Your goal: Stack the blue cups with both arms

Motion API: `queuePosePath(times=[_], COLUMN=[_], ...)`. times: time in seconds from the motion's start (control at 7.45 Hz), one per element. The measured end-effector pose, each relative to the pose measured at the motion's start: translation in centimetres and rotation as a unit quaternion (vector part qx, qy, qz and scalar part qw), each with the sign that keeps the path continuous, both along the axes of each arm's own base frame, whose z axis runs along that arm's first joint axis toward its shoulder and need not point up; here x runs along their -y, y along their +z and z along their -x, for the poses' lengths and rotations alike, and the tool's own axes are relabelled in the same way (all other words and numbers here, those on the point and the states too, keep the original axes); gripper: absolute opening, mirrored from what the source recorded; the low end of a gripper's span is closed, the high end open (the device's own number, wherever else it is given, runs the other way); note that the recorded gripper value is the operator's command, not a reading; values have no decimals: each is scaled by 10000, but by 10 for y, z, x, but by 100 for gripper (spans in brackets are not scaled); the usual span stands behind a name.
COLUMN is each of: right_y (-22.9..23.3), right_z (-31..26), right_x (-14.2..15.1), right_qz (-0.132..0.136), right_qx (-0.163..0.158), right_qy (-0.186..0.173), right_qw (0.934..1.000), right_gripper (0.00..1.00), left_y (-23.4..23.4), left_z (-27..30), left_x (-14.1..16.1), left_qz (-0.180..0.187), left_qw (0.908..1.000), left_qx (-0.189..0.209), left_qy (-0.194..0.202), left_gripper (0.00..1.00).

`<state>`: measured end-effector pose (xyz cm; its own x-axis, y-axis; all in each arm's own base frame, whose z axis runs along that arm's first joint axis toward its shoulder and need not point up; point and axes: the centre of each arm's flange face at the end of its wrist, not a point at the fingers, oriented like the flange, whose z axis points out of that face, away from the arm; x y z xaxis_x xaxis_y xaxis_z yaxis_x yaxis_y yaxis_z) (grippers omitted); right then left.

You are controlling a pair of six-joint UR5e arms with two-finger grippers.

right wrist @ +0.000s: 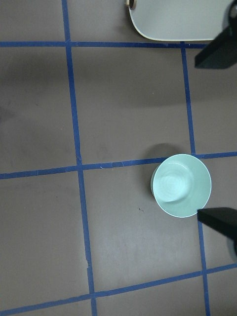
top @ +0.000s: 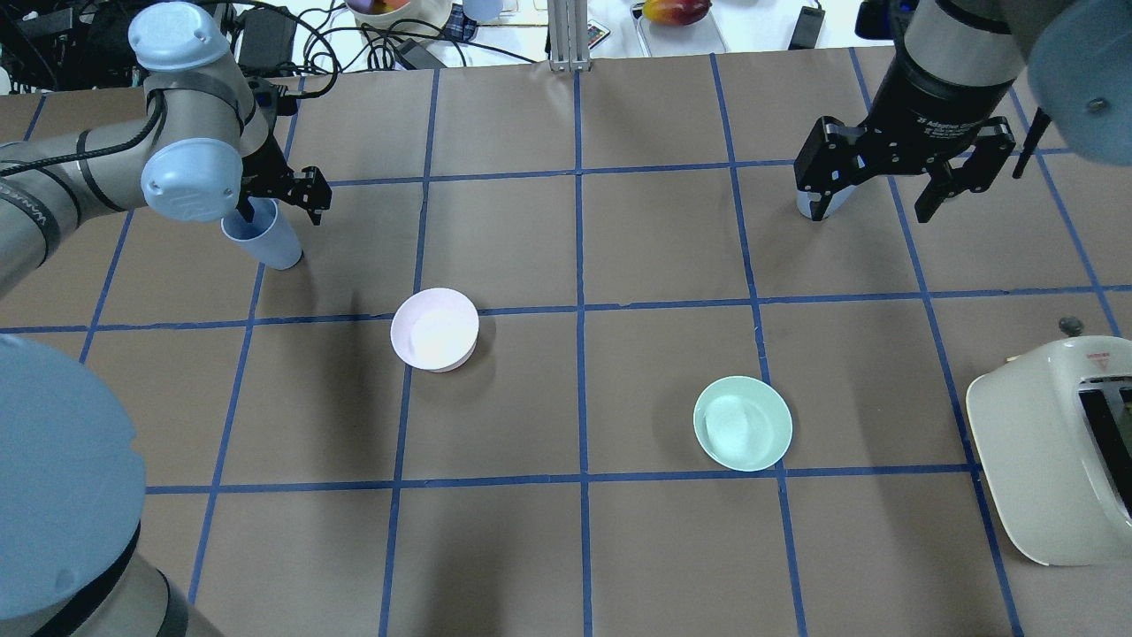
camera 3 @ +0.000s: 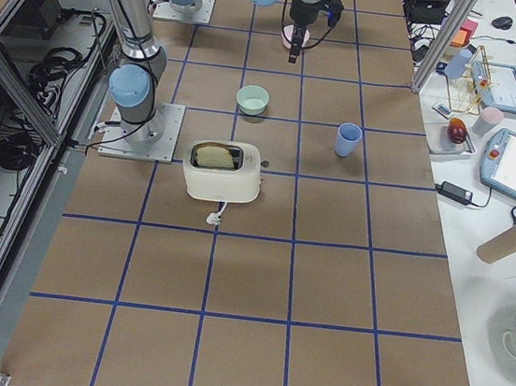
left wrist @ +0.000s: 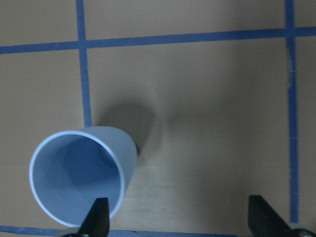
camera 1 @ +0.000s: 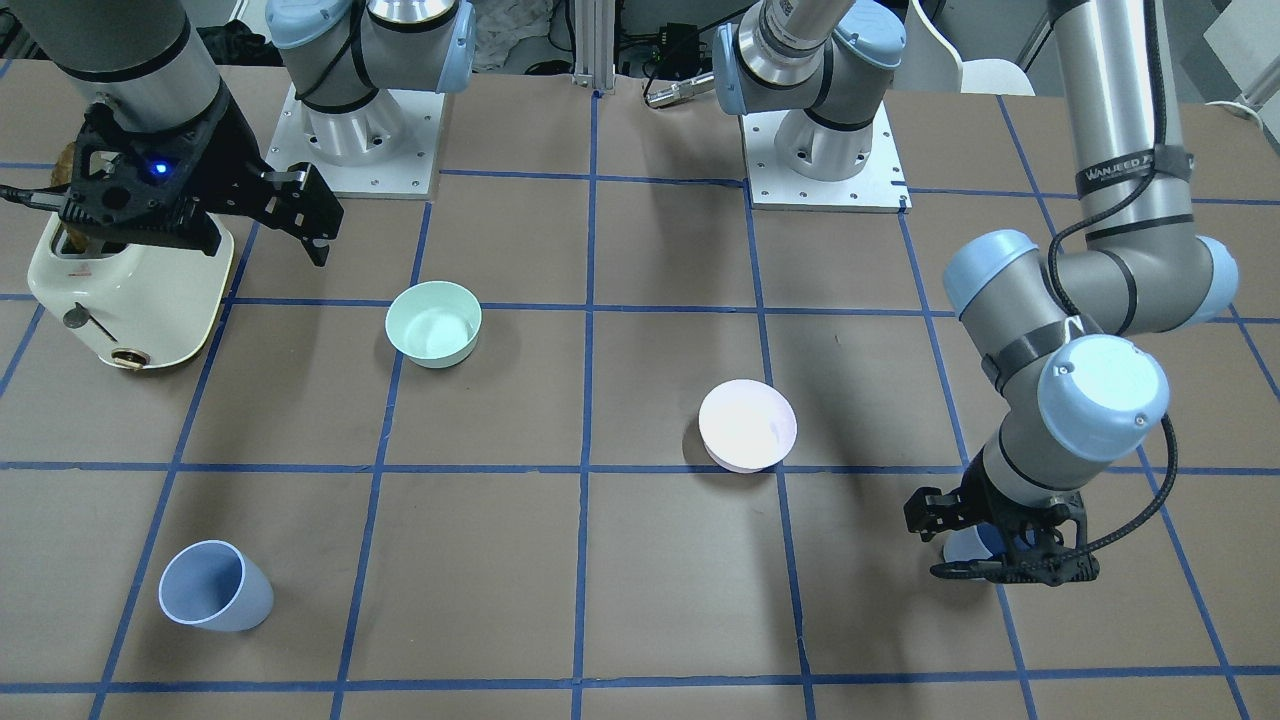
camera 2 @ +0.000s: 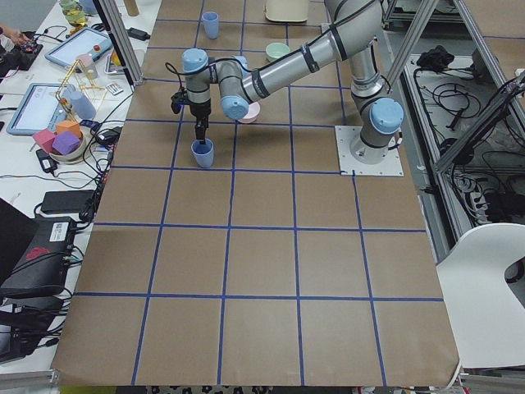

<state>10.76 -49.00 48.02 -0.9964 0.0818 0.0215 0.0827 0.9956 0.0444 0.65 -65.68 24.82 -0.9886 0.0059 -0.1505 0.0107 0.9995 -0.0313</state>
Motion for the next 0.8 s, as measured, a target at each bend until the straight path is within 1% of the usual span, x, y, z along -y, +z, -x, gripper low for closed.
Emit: queuePosePath(times=[0.13, 0.4, 0.54, 0.67, 0.8], right_y=[-1, -1, -1, -5, -13], right_z=[0, 0, 2, 6, 12], right_x=[0, 0, 1, 7, 20], right_qz=[0, 8, 15, 35, 79], right_qx=[-4, -5, -3, 4, -5], right_qy=[3, 0, -1, -4, -34], right_qw=[10000, 10000, 10000, 10000, 10000], right_gripper=[100, 100, 100, 100, 100], left_y=[-9, -9, 1, 19, 38], left_z=[-4, 1, 18, 52, 99], left_x=[2, 3, 3, 5, 10], left_qz=[-11, 33, 114, 280, 496], left_qw=[10000, 10000, 9999, 9994, 9985], left_qx=[15, -12, -23, -54, -117], left_qy=[32, 28, -78, -203, -222], left_gripper=[0, 0, 0, 0, 0])
